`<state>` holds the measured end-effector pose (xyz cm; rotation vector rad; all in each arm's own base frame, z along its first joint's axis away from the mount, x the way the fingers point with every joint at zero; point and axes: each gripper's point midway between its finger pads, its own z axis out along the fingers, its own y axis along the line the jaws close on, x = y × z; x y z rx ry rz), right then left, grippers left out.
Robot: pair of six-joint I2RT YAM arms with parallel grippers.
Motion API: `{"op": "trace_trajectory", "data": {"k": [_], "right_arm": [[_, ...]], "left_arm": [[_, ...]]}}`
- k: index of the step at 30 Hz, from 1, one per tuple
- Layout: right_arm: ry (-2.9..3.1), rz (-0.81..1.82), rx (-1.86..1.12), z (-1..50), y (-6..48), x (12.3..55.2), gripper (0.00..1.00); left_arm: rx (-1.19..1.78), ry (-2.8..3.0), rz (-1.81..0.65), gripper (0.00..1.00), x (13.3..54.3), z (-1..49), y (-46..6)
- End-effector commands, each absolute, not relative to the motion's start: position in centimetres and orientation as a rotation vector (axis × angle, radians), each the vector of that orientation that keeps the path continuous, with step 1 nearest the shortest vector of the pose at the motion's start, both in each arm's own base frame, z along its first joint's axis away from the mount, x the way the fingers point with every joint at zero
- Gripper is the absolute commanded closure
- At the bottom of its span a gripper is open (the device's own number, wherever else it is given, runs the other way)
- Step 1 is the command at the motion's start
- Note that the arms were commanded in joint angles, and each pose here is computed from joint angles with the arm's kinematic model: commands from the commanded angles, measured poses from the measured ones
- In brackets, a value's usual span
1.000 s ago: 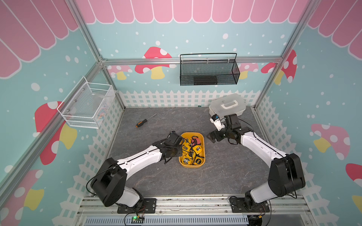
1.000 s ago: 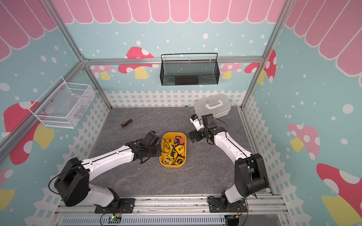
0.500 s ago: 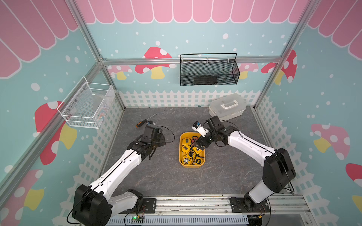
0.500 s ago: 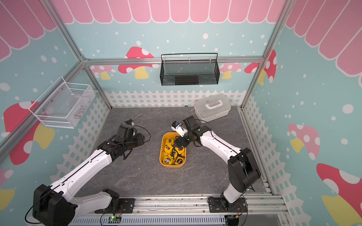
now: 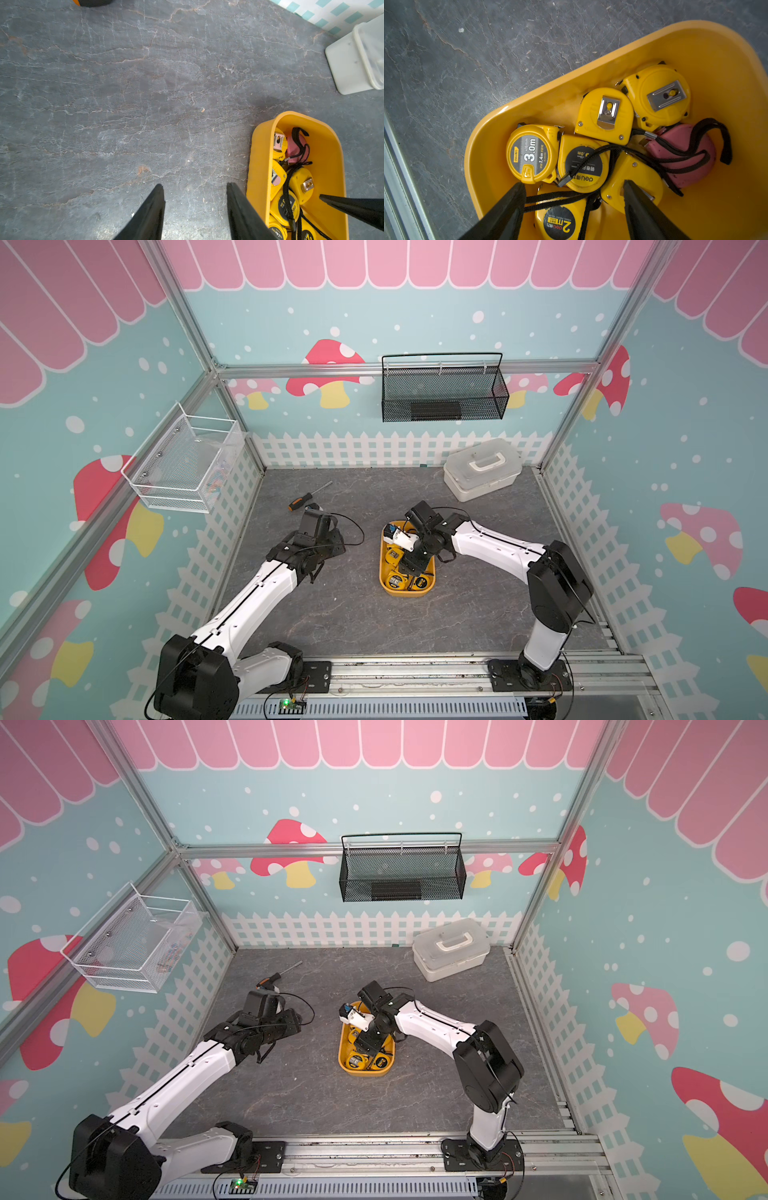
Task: Take the tape measure out of the storage box
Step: Pick up the tape measure from the storage box.
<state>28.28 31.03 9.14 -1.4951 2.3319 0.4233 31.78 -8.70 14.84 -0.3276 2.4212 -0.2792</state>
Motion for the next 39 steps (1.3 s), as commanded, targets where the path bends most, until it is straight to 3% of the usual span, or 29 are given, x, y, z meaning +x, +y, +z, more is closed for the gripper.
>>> {"op": "trace_trajectory", "data": {"k": [1,13,39], "right_arm": [[2.341,0.400,-1.529,9.0,31.1,28.2,0.28],[2.370,0.392,-1.592,7.0,31.2,27.7,0.38],[2.384,0.354,-1.530,6.4,34.3,31.8,0.33]], "left_arm": [[-0.330,2.418,-0.310,0.49,31.7,14.6,-8.9],[-0.339,2.427,-0.315,0.48,31.5,14.0,-8.9],[-0.351,2.401,-0.309,0.46,31.0,14.6,-8.4]]}}
